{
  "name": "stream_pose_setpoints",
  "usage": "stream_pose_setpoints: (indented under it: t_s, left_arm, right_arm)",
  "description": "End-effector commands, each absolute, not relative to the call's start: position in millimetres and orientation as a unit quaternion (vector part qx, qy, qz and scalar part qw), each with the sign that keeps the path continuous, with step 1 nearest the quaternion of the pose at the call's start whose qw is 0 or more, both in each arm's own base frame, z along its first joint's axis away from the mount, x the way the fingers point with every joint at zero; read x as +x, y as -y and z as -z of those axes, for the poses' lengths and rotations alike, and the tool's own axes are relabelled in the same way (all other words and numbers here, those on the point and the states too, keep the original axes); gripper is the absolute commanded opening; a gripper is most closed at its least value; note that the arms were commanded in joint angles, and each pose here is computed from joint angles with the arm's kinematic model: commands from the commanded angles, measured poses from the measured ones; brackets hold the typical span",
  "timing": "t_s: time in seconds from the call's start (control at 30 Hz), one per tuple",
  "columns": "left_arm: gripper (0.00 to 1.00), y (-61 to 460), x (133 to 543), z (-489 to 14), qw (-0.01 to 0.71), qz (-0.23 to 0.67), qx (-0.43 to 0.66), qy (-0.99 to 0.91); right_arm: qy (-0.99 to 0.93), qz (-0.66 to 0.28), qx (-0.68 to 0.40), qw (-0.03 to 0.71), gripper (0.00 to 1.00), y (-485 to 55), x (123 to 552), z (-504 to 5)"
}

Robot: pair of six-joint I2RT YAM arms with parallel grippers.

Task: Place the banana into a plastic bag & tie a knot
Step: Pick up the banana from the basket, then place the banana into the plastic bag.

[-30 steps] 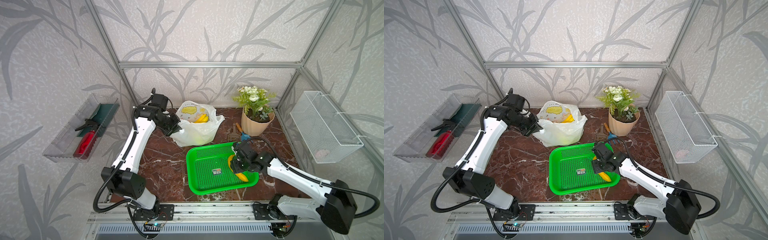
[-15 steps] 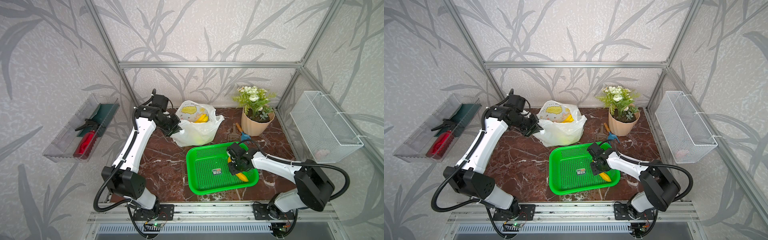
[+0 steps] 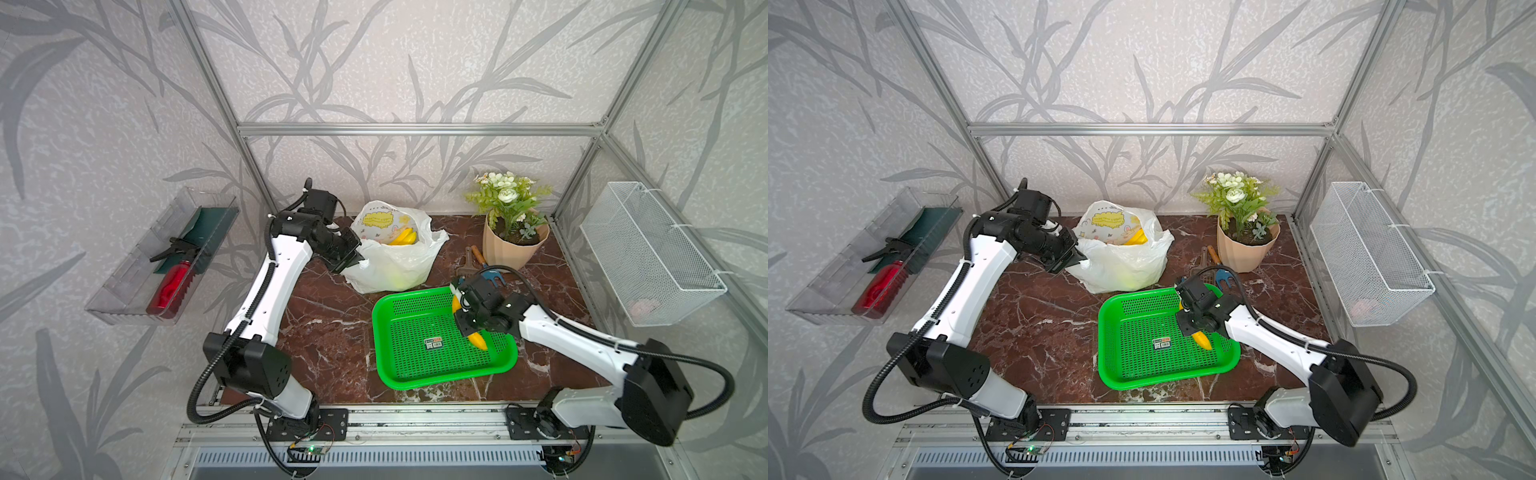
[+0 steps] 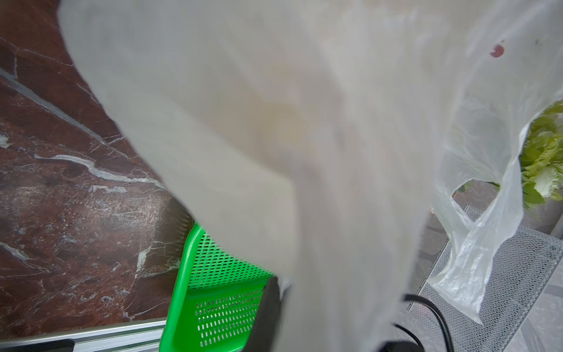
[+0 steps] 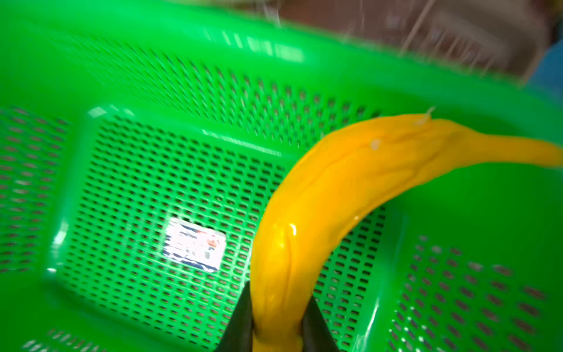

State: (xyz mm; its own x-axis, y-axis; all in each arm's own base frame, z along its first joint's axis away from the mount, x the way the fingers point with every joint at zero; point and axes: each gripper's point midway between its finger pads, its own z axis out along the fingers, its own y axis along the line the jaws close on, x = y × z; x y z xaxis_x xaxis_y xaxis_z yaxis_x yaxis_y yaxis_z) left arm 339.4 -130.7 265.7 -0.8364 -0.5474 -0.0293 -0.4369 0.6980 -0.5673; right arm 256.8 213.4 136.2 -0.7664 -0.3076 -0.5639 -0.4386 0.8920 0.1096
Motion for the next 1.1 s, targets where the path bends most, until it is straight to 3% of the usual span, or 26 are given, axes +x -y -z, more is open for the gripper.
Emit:
stream_pose_setpoints:
  t_s: [0.0, 0.2, 0.37, 0.67, 0.87, 1.07]
  left_arm:
    - [0.0, 124.6, 328.4, -267.5, 0.099, 0.269, -0.266, -0.92]
    - [0.0, 119.3, 322.3, -269.0, 0.1, 0.253, -0.262, -0.926]
    - [0.0, 118.1, 318.3, -269.7, 0.097, 0.25, -0.262, -0.927]
    - [0.0, 119.1, 318.5, -283.9, 0.1, 0.255, -0.259, -0.926]
    - [0.0, 120.0, 318.1, -289.4, 0.098, 0.257, -0.257, -0.927]
    - [0.0, 119.2, 317.7, -284.5, 0.09, 0.25, -0.254, -0.93]
  right_arm:
    - [-0.874, -0.159, -0.194, 0.416, 0.15, -231.2, 284.5, -235.6]
    - [-0.76, -0.25, -0.256, 0.543, 0.17, -306.1, 303.0, -361.6]
    - [-0.653, -0.317, -0.306, 0.616, 0.18, -392.8, 327.0, -408.5]
    - [-0.575, -0.28, -0.323, 0.698, 0.18, -473.0, 400.5, -367.9]
    - [-0.598, -0.221, -0.308, 0.706, 0.18, -459.1, 449.3, -326.6]
    - [-0.579, -0.223, -0.302, 0.724, 0.17, -445.7, 451.3, -358.3]
